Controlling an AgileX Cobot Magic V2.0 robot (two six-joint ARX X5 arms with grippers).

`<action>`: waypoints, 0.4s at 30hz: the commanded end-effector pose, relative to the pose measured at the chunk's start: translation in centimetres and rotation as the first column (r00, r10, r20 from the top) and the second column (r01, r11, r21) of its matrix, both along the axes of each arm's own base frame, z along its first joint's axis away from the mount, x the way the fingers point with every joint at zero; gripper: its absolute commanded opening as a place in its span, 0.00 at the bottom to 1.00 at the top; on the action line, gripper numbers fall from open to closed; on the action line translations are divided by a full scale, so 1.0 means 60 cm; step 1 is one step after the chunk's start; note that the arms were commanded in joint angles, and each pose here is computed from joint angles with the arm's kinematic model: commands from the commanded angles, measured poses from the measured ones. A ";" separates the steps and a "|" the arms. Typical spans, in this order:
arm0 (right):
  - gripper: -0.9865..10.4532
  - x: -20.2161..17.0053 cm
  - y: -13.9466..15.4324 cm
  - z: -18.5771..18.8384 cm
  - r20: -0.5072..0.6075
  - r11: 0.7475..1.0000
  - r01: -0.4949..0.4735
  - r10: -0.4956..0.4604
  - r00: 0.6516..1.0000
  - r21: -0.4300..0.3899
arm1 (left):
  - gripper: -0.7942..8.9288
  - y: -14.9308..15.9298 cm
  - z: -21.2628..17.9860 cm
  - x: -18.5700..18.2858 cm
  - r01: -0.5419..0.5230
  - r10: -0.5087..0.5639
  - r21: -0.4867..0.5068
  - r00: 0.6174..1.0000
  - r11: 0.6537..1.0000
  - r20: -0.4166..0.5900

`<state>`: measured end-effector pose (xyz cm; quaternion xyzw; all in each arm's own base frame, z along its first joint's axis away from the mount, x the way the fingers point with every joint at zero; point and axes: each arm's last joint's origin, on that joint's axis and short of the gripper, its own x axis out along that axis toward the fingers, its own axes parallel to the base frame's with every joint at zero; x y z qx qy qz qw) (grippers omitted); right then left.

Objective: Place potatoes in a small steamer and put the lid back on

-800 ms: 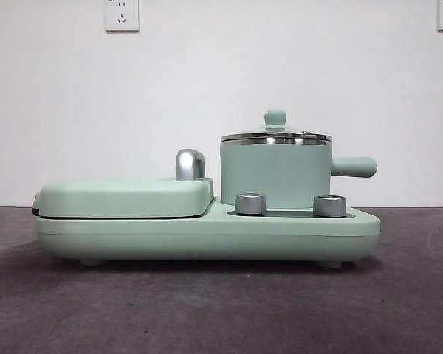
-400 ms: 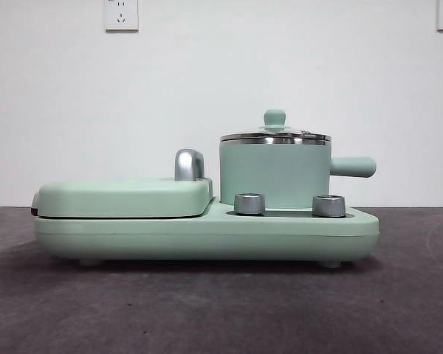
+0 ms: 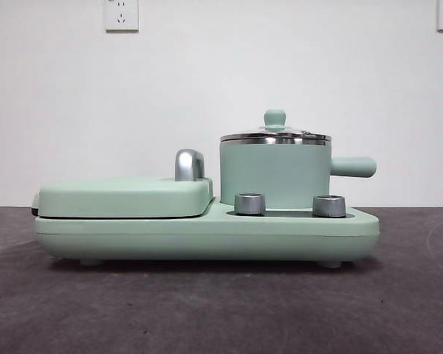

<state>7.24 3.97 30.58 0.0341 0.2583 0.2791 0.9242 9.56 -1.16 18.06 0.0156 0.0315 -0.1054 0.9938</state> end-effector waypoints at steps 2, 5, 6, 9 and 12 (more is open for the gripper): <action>0.10 0.001 0.001 0.004 0.006 1.000 -0.002 0.002 1.000 0.013 | 0.09 0.011 -0.029 0.002 -0.130 0.131 -0.056 0.991 0.990 0.018; 0.10 0.000 0.001 0.004 0.007 1.000 -0.002 0.002 1.000 0.013 | 0.09 0.017 -0.036 0.002 -0.184 0.183 -0.050 0.983 0.982 -0.021; 0.10 0.001 0.001 0.004 0.006 1.000 -0.002 0.002 1.000 0.013 | 0.09 0.018 -0.036 0.002 -0.192 0.191 -0.049 0.981 0.980 -0.022; 0.10 0.000 0.001 0.004 0.007 1.000 -0.002 0.002 1.000 0.013 | 0.09 0.018 -0.036 0.002 -0.197 0.196 -0.058 0.980 0.979 -0.026; 0.10 0.001 0.001 0.004 0.006 1.000 -0.002 0.002 1.000 0.013 | 0.09 0.018 -0.036 0.002 -0.197 0.196 -0.059 0.980 0.979 -0.024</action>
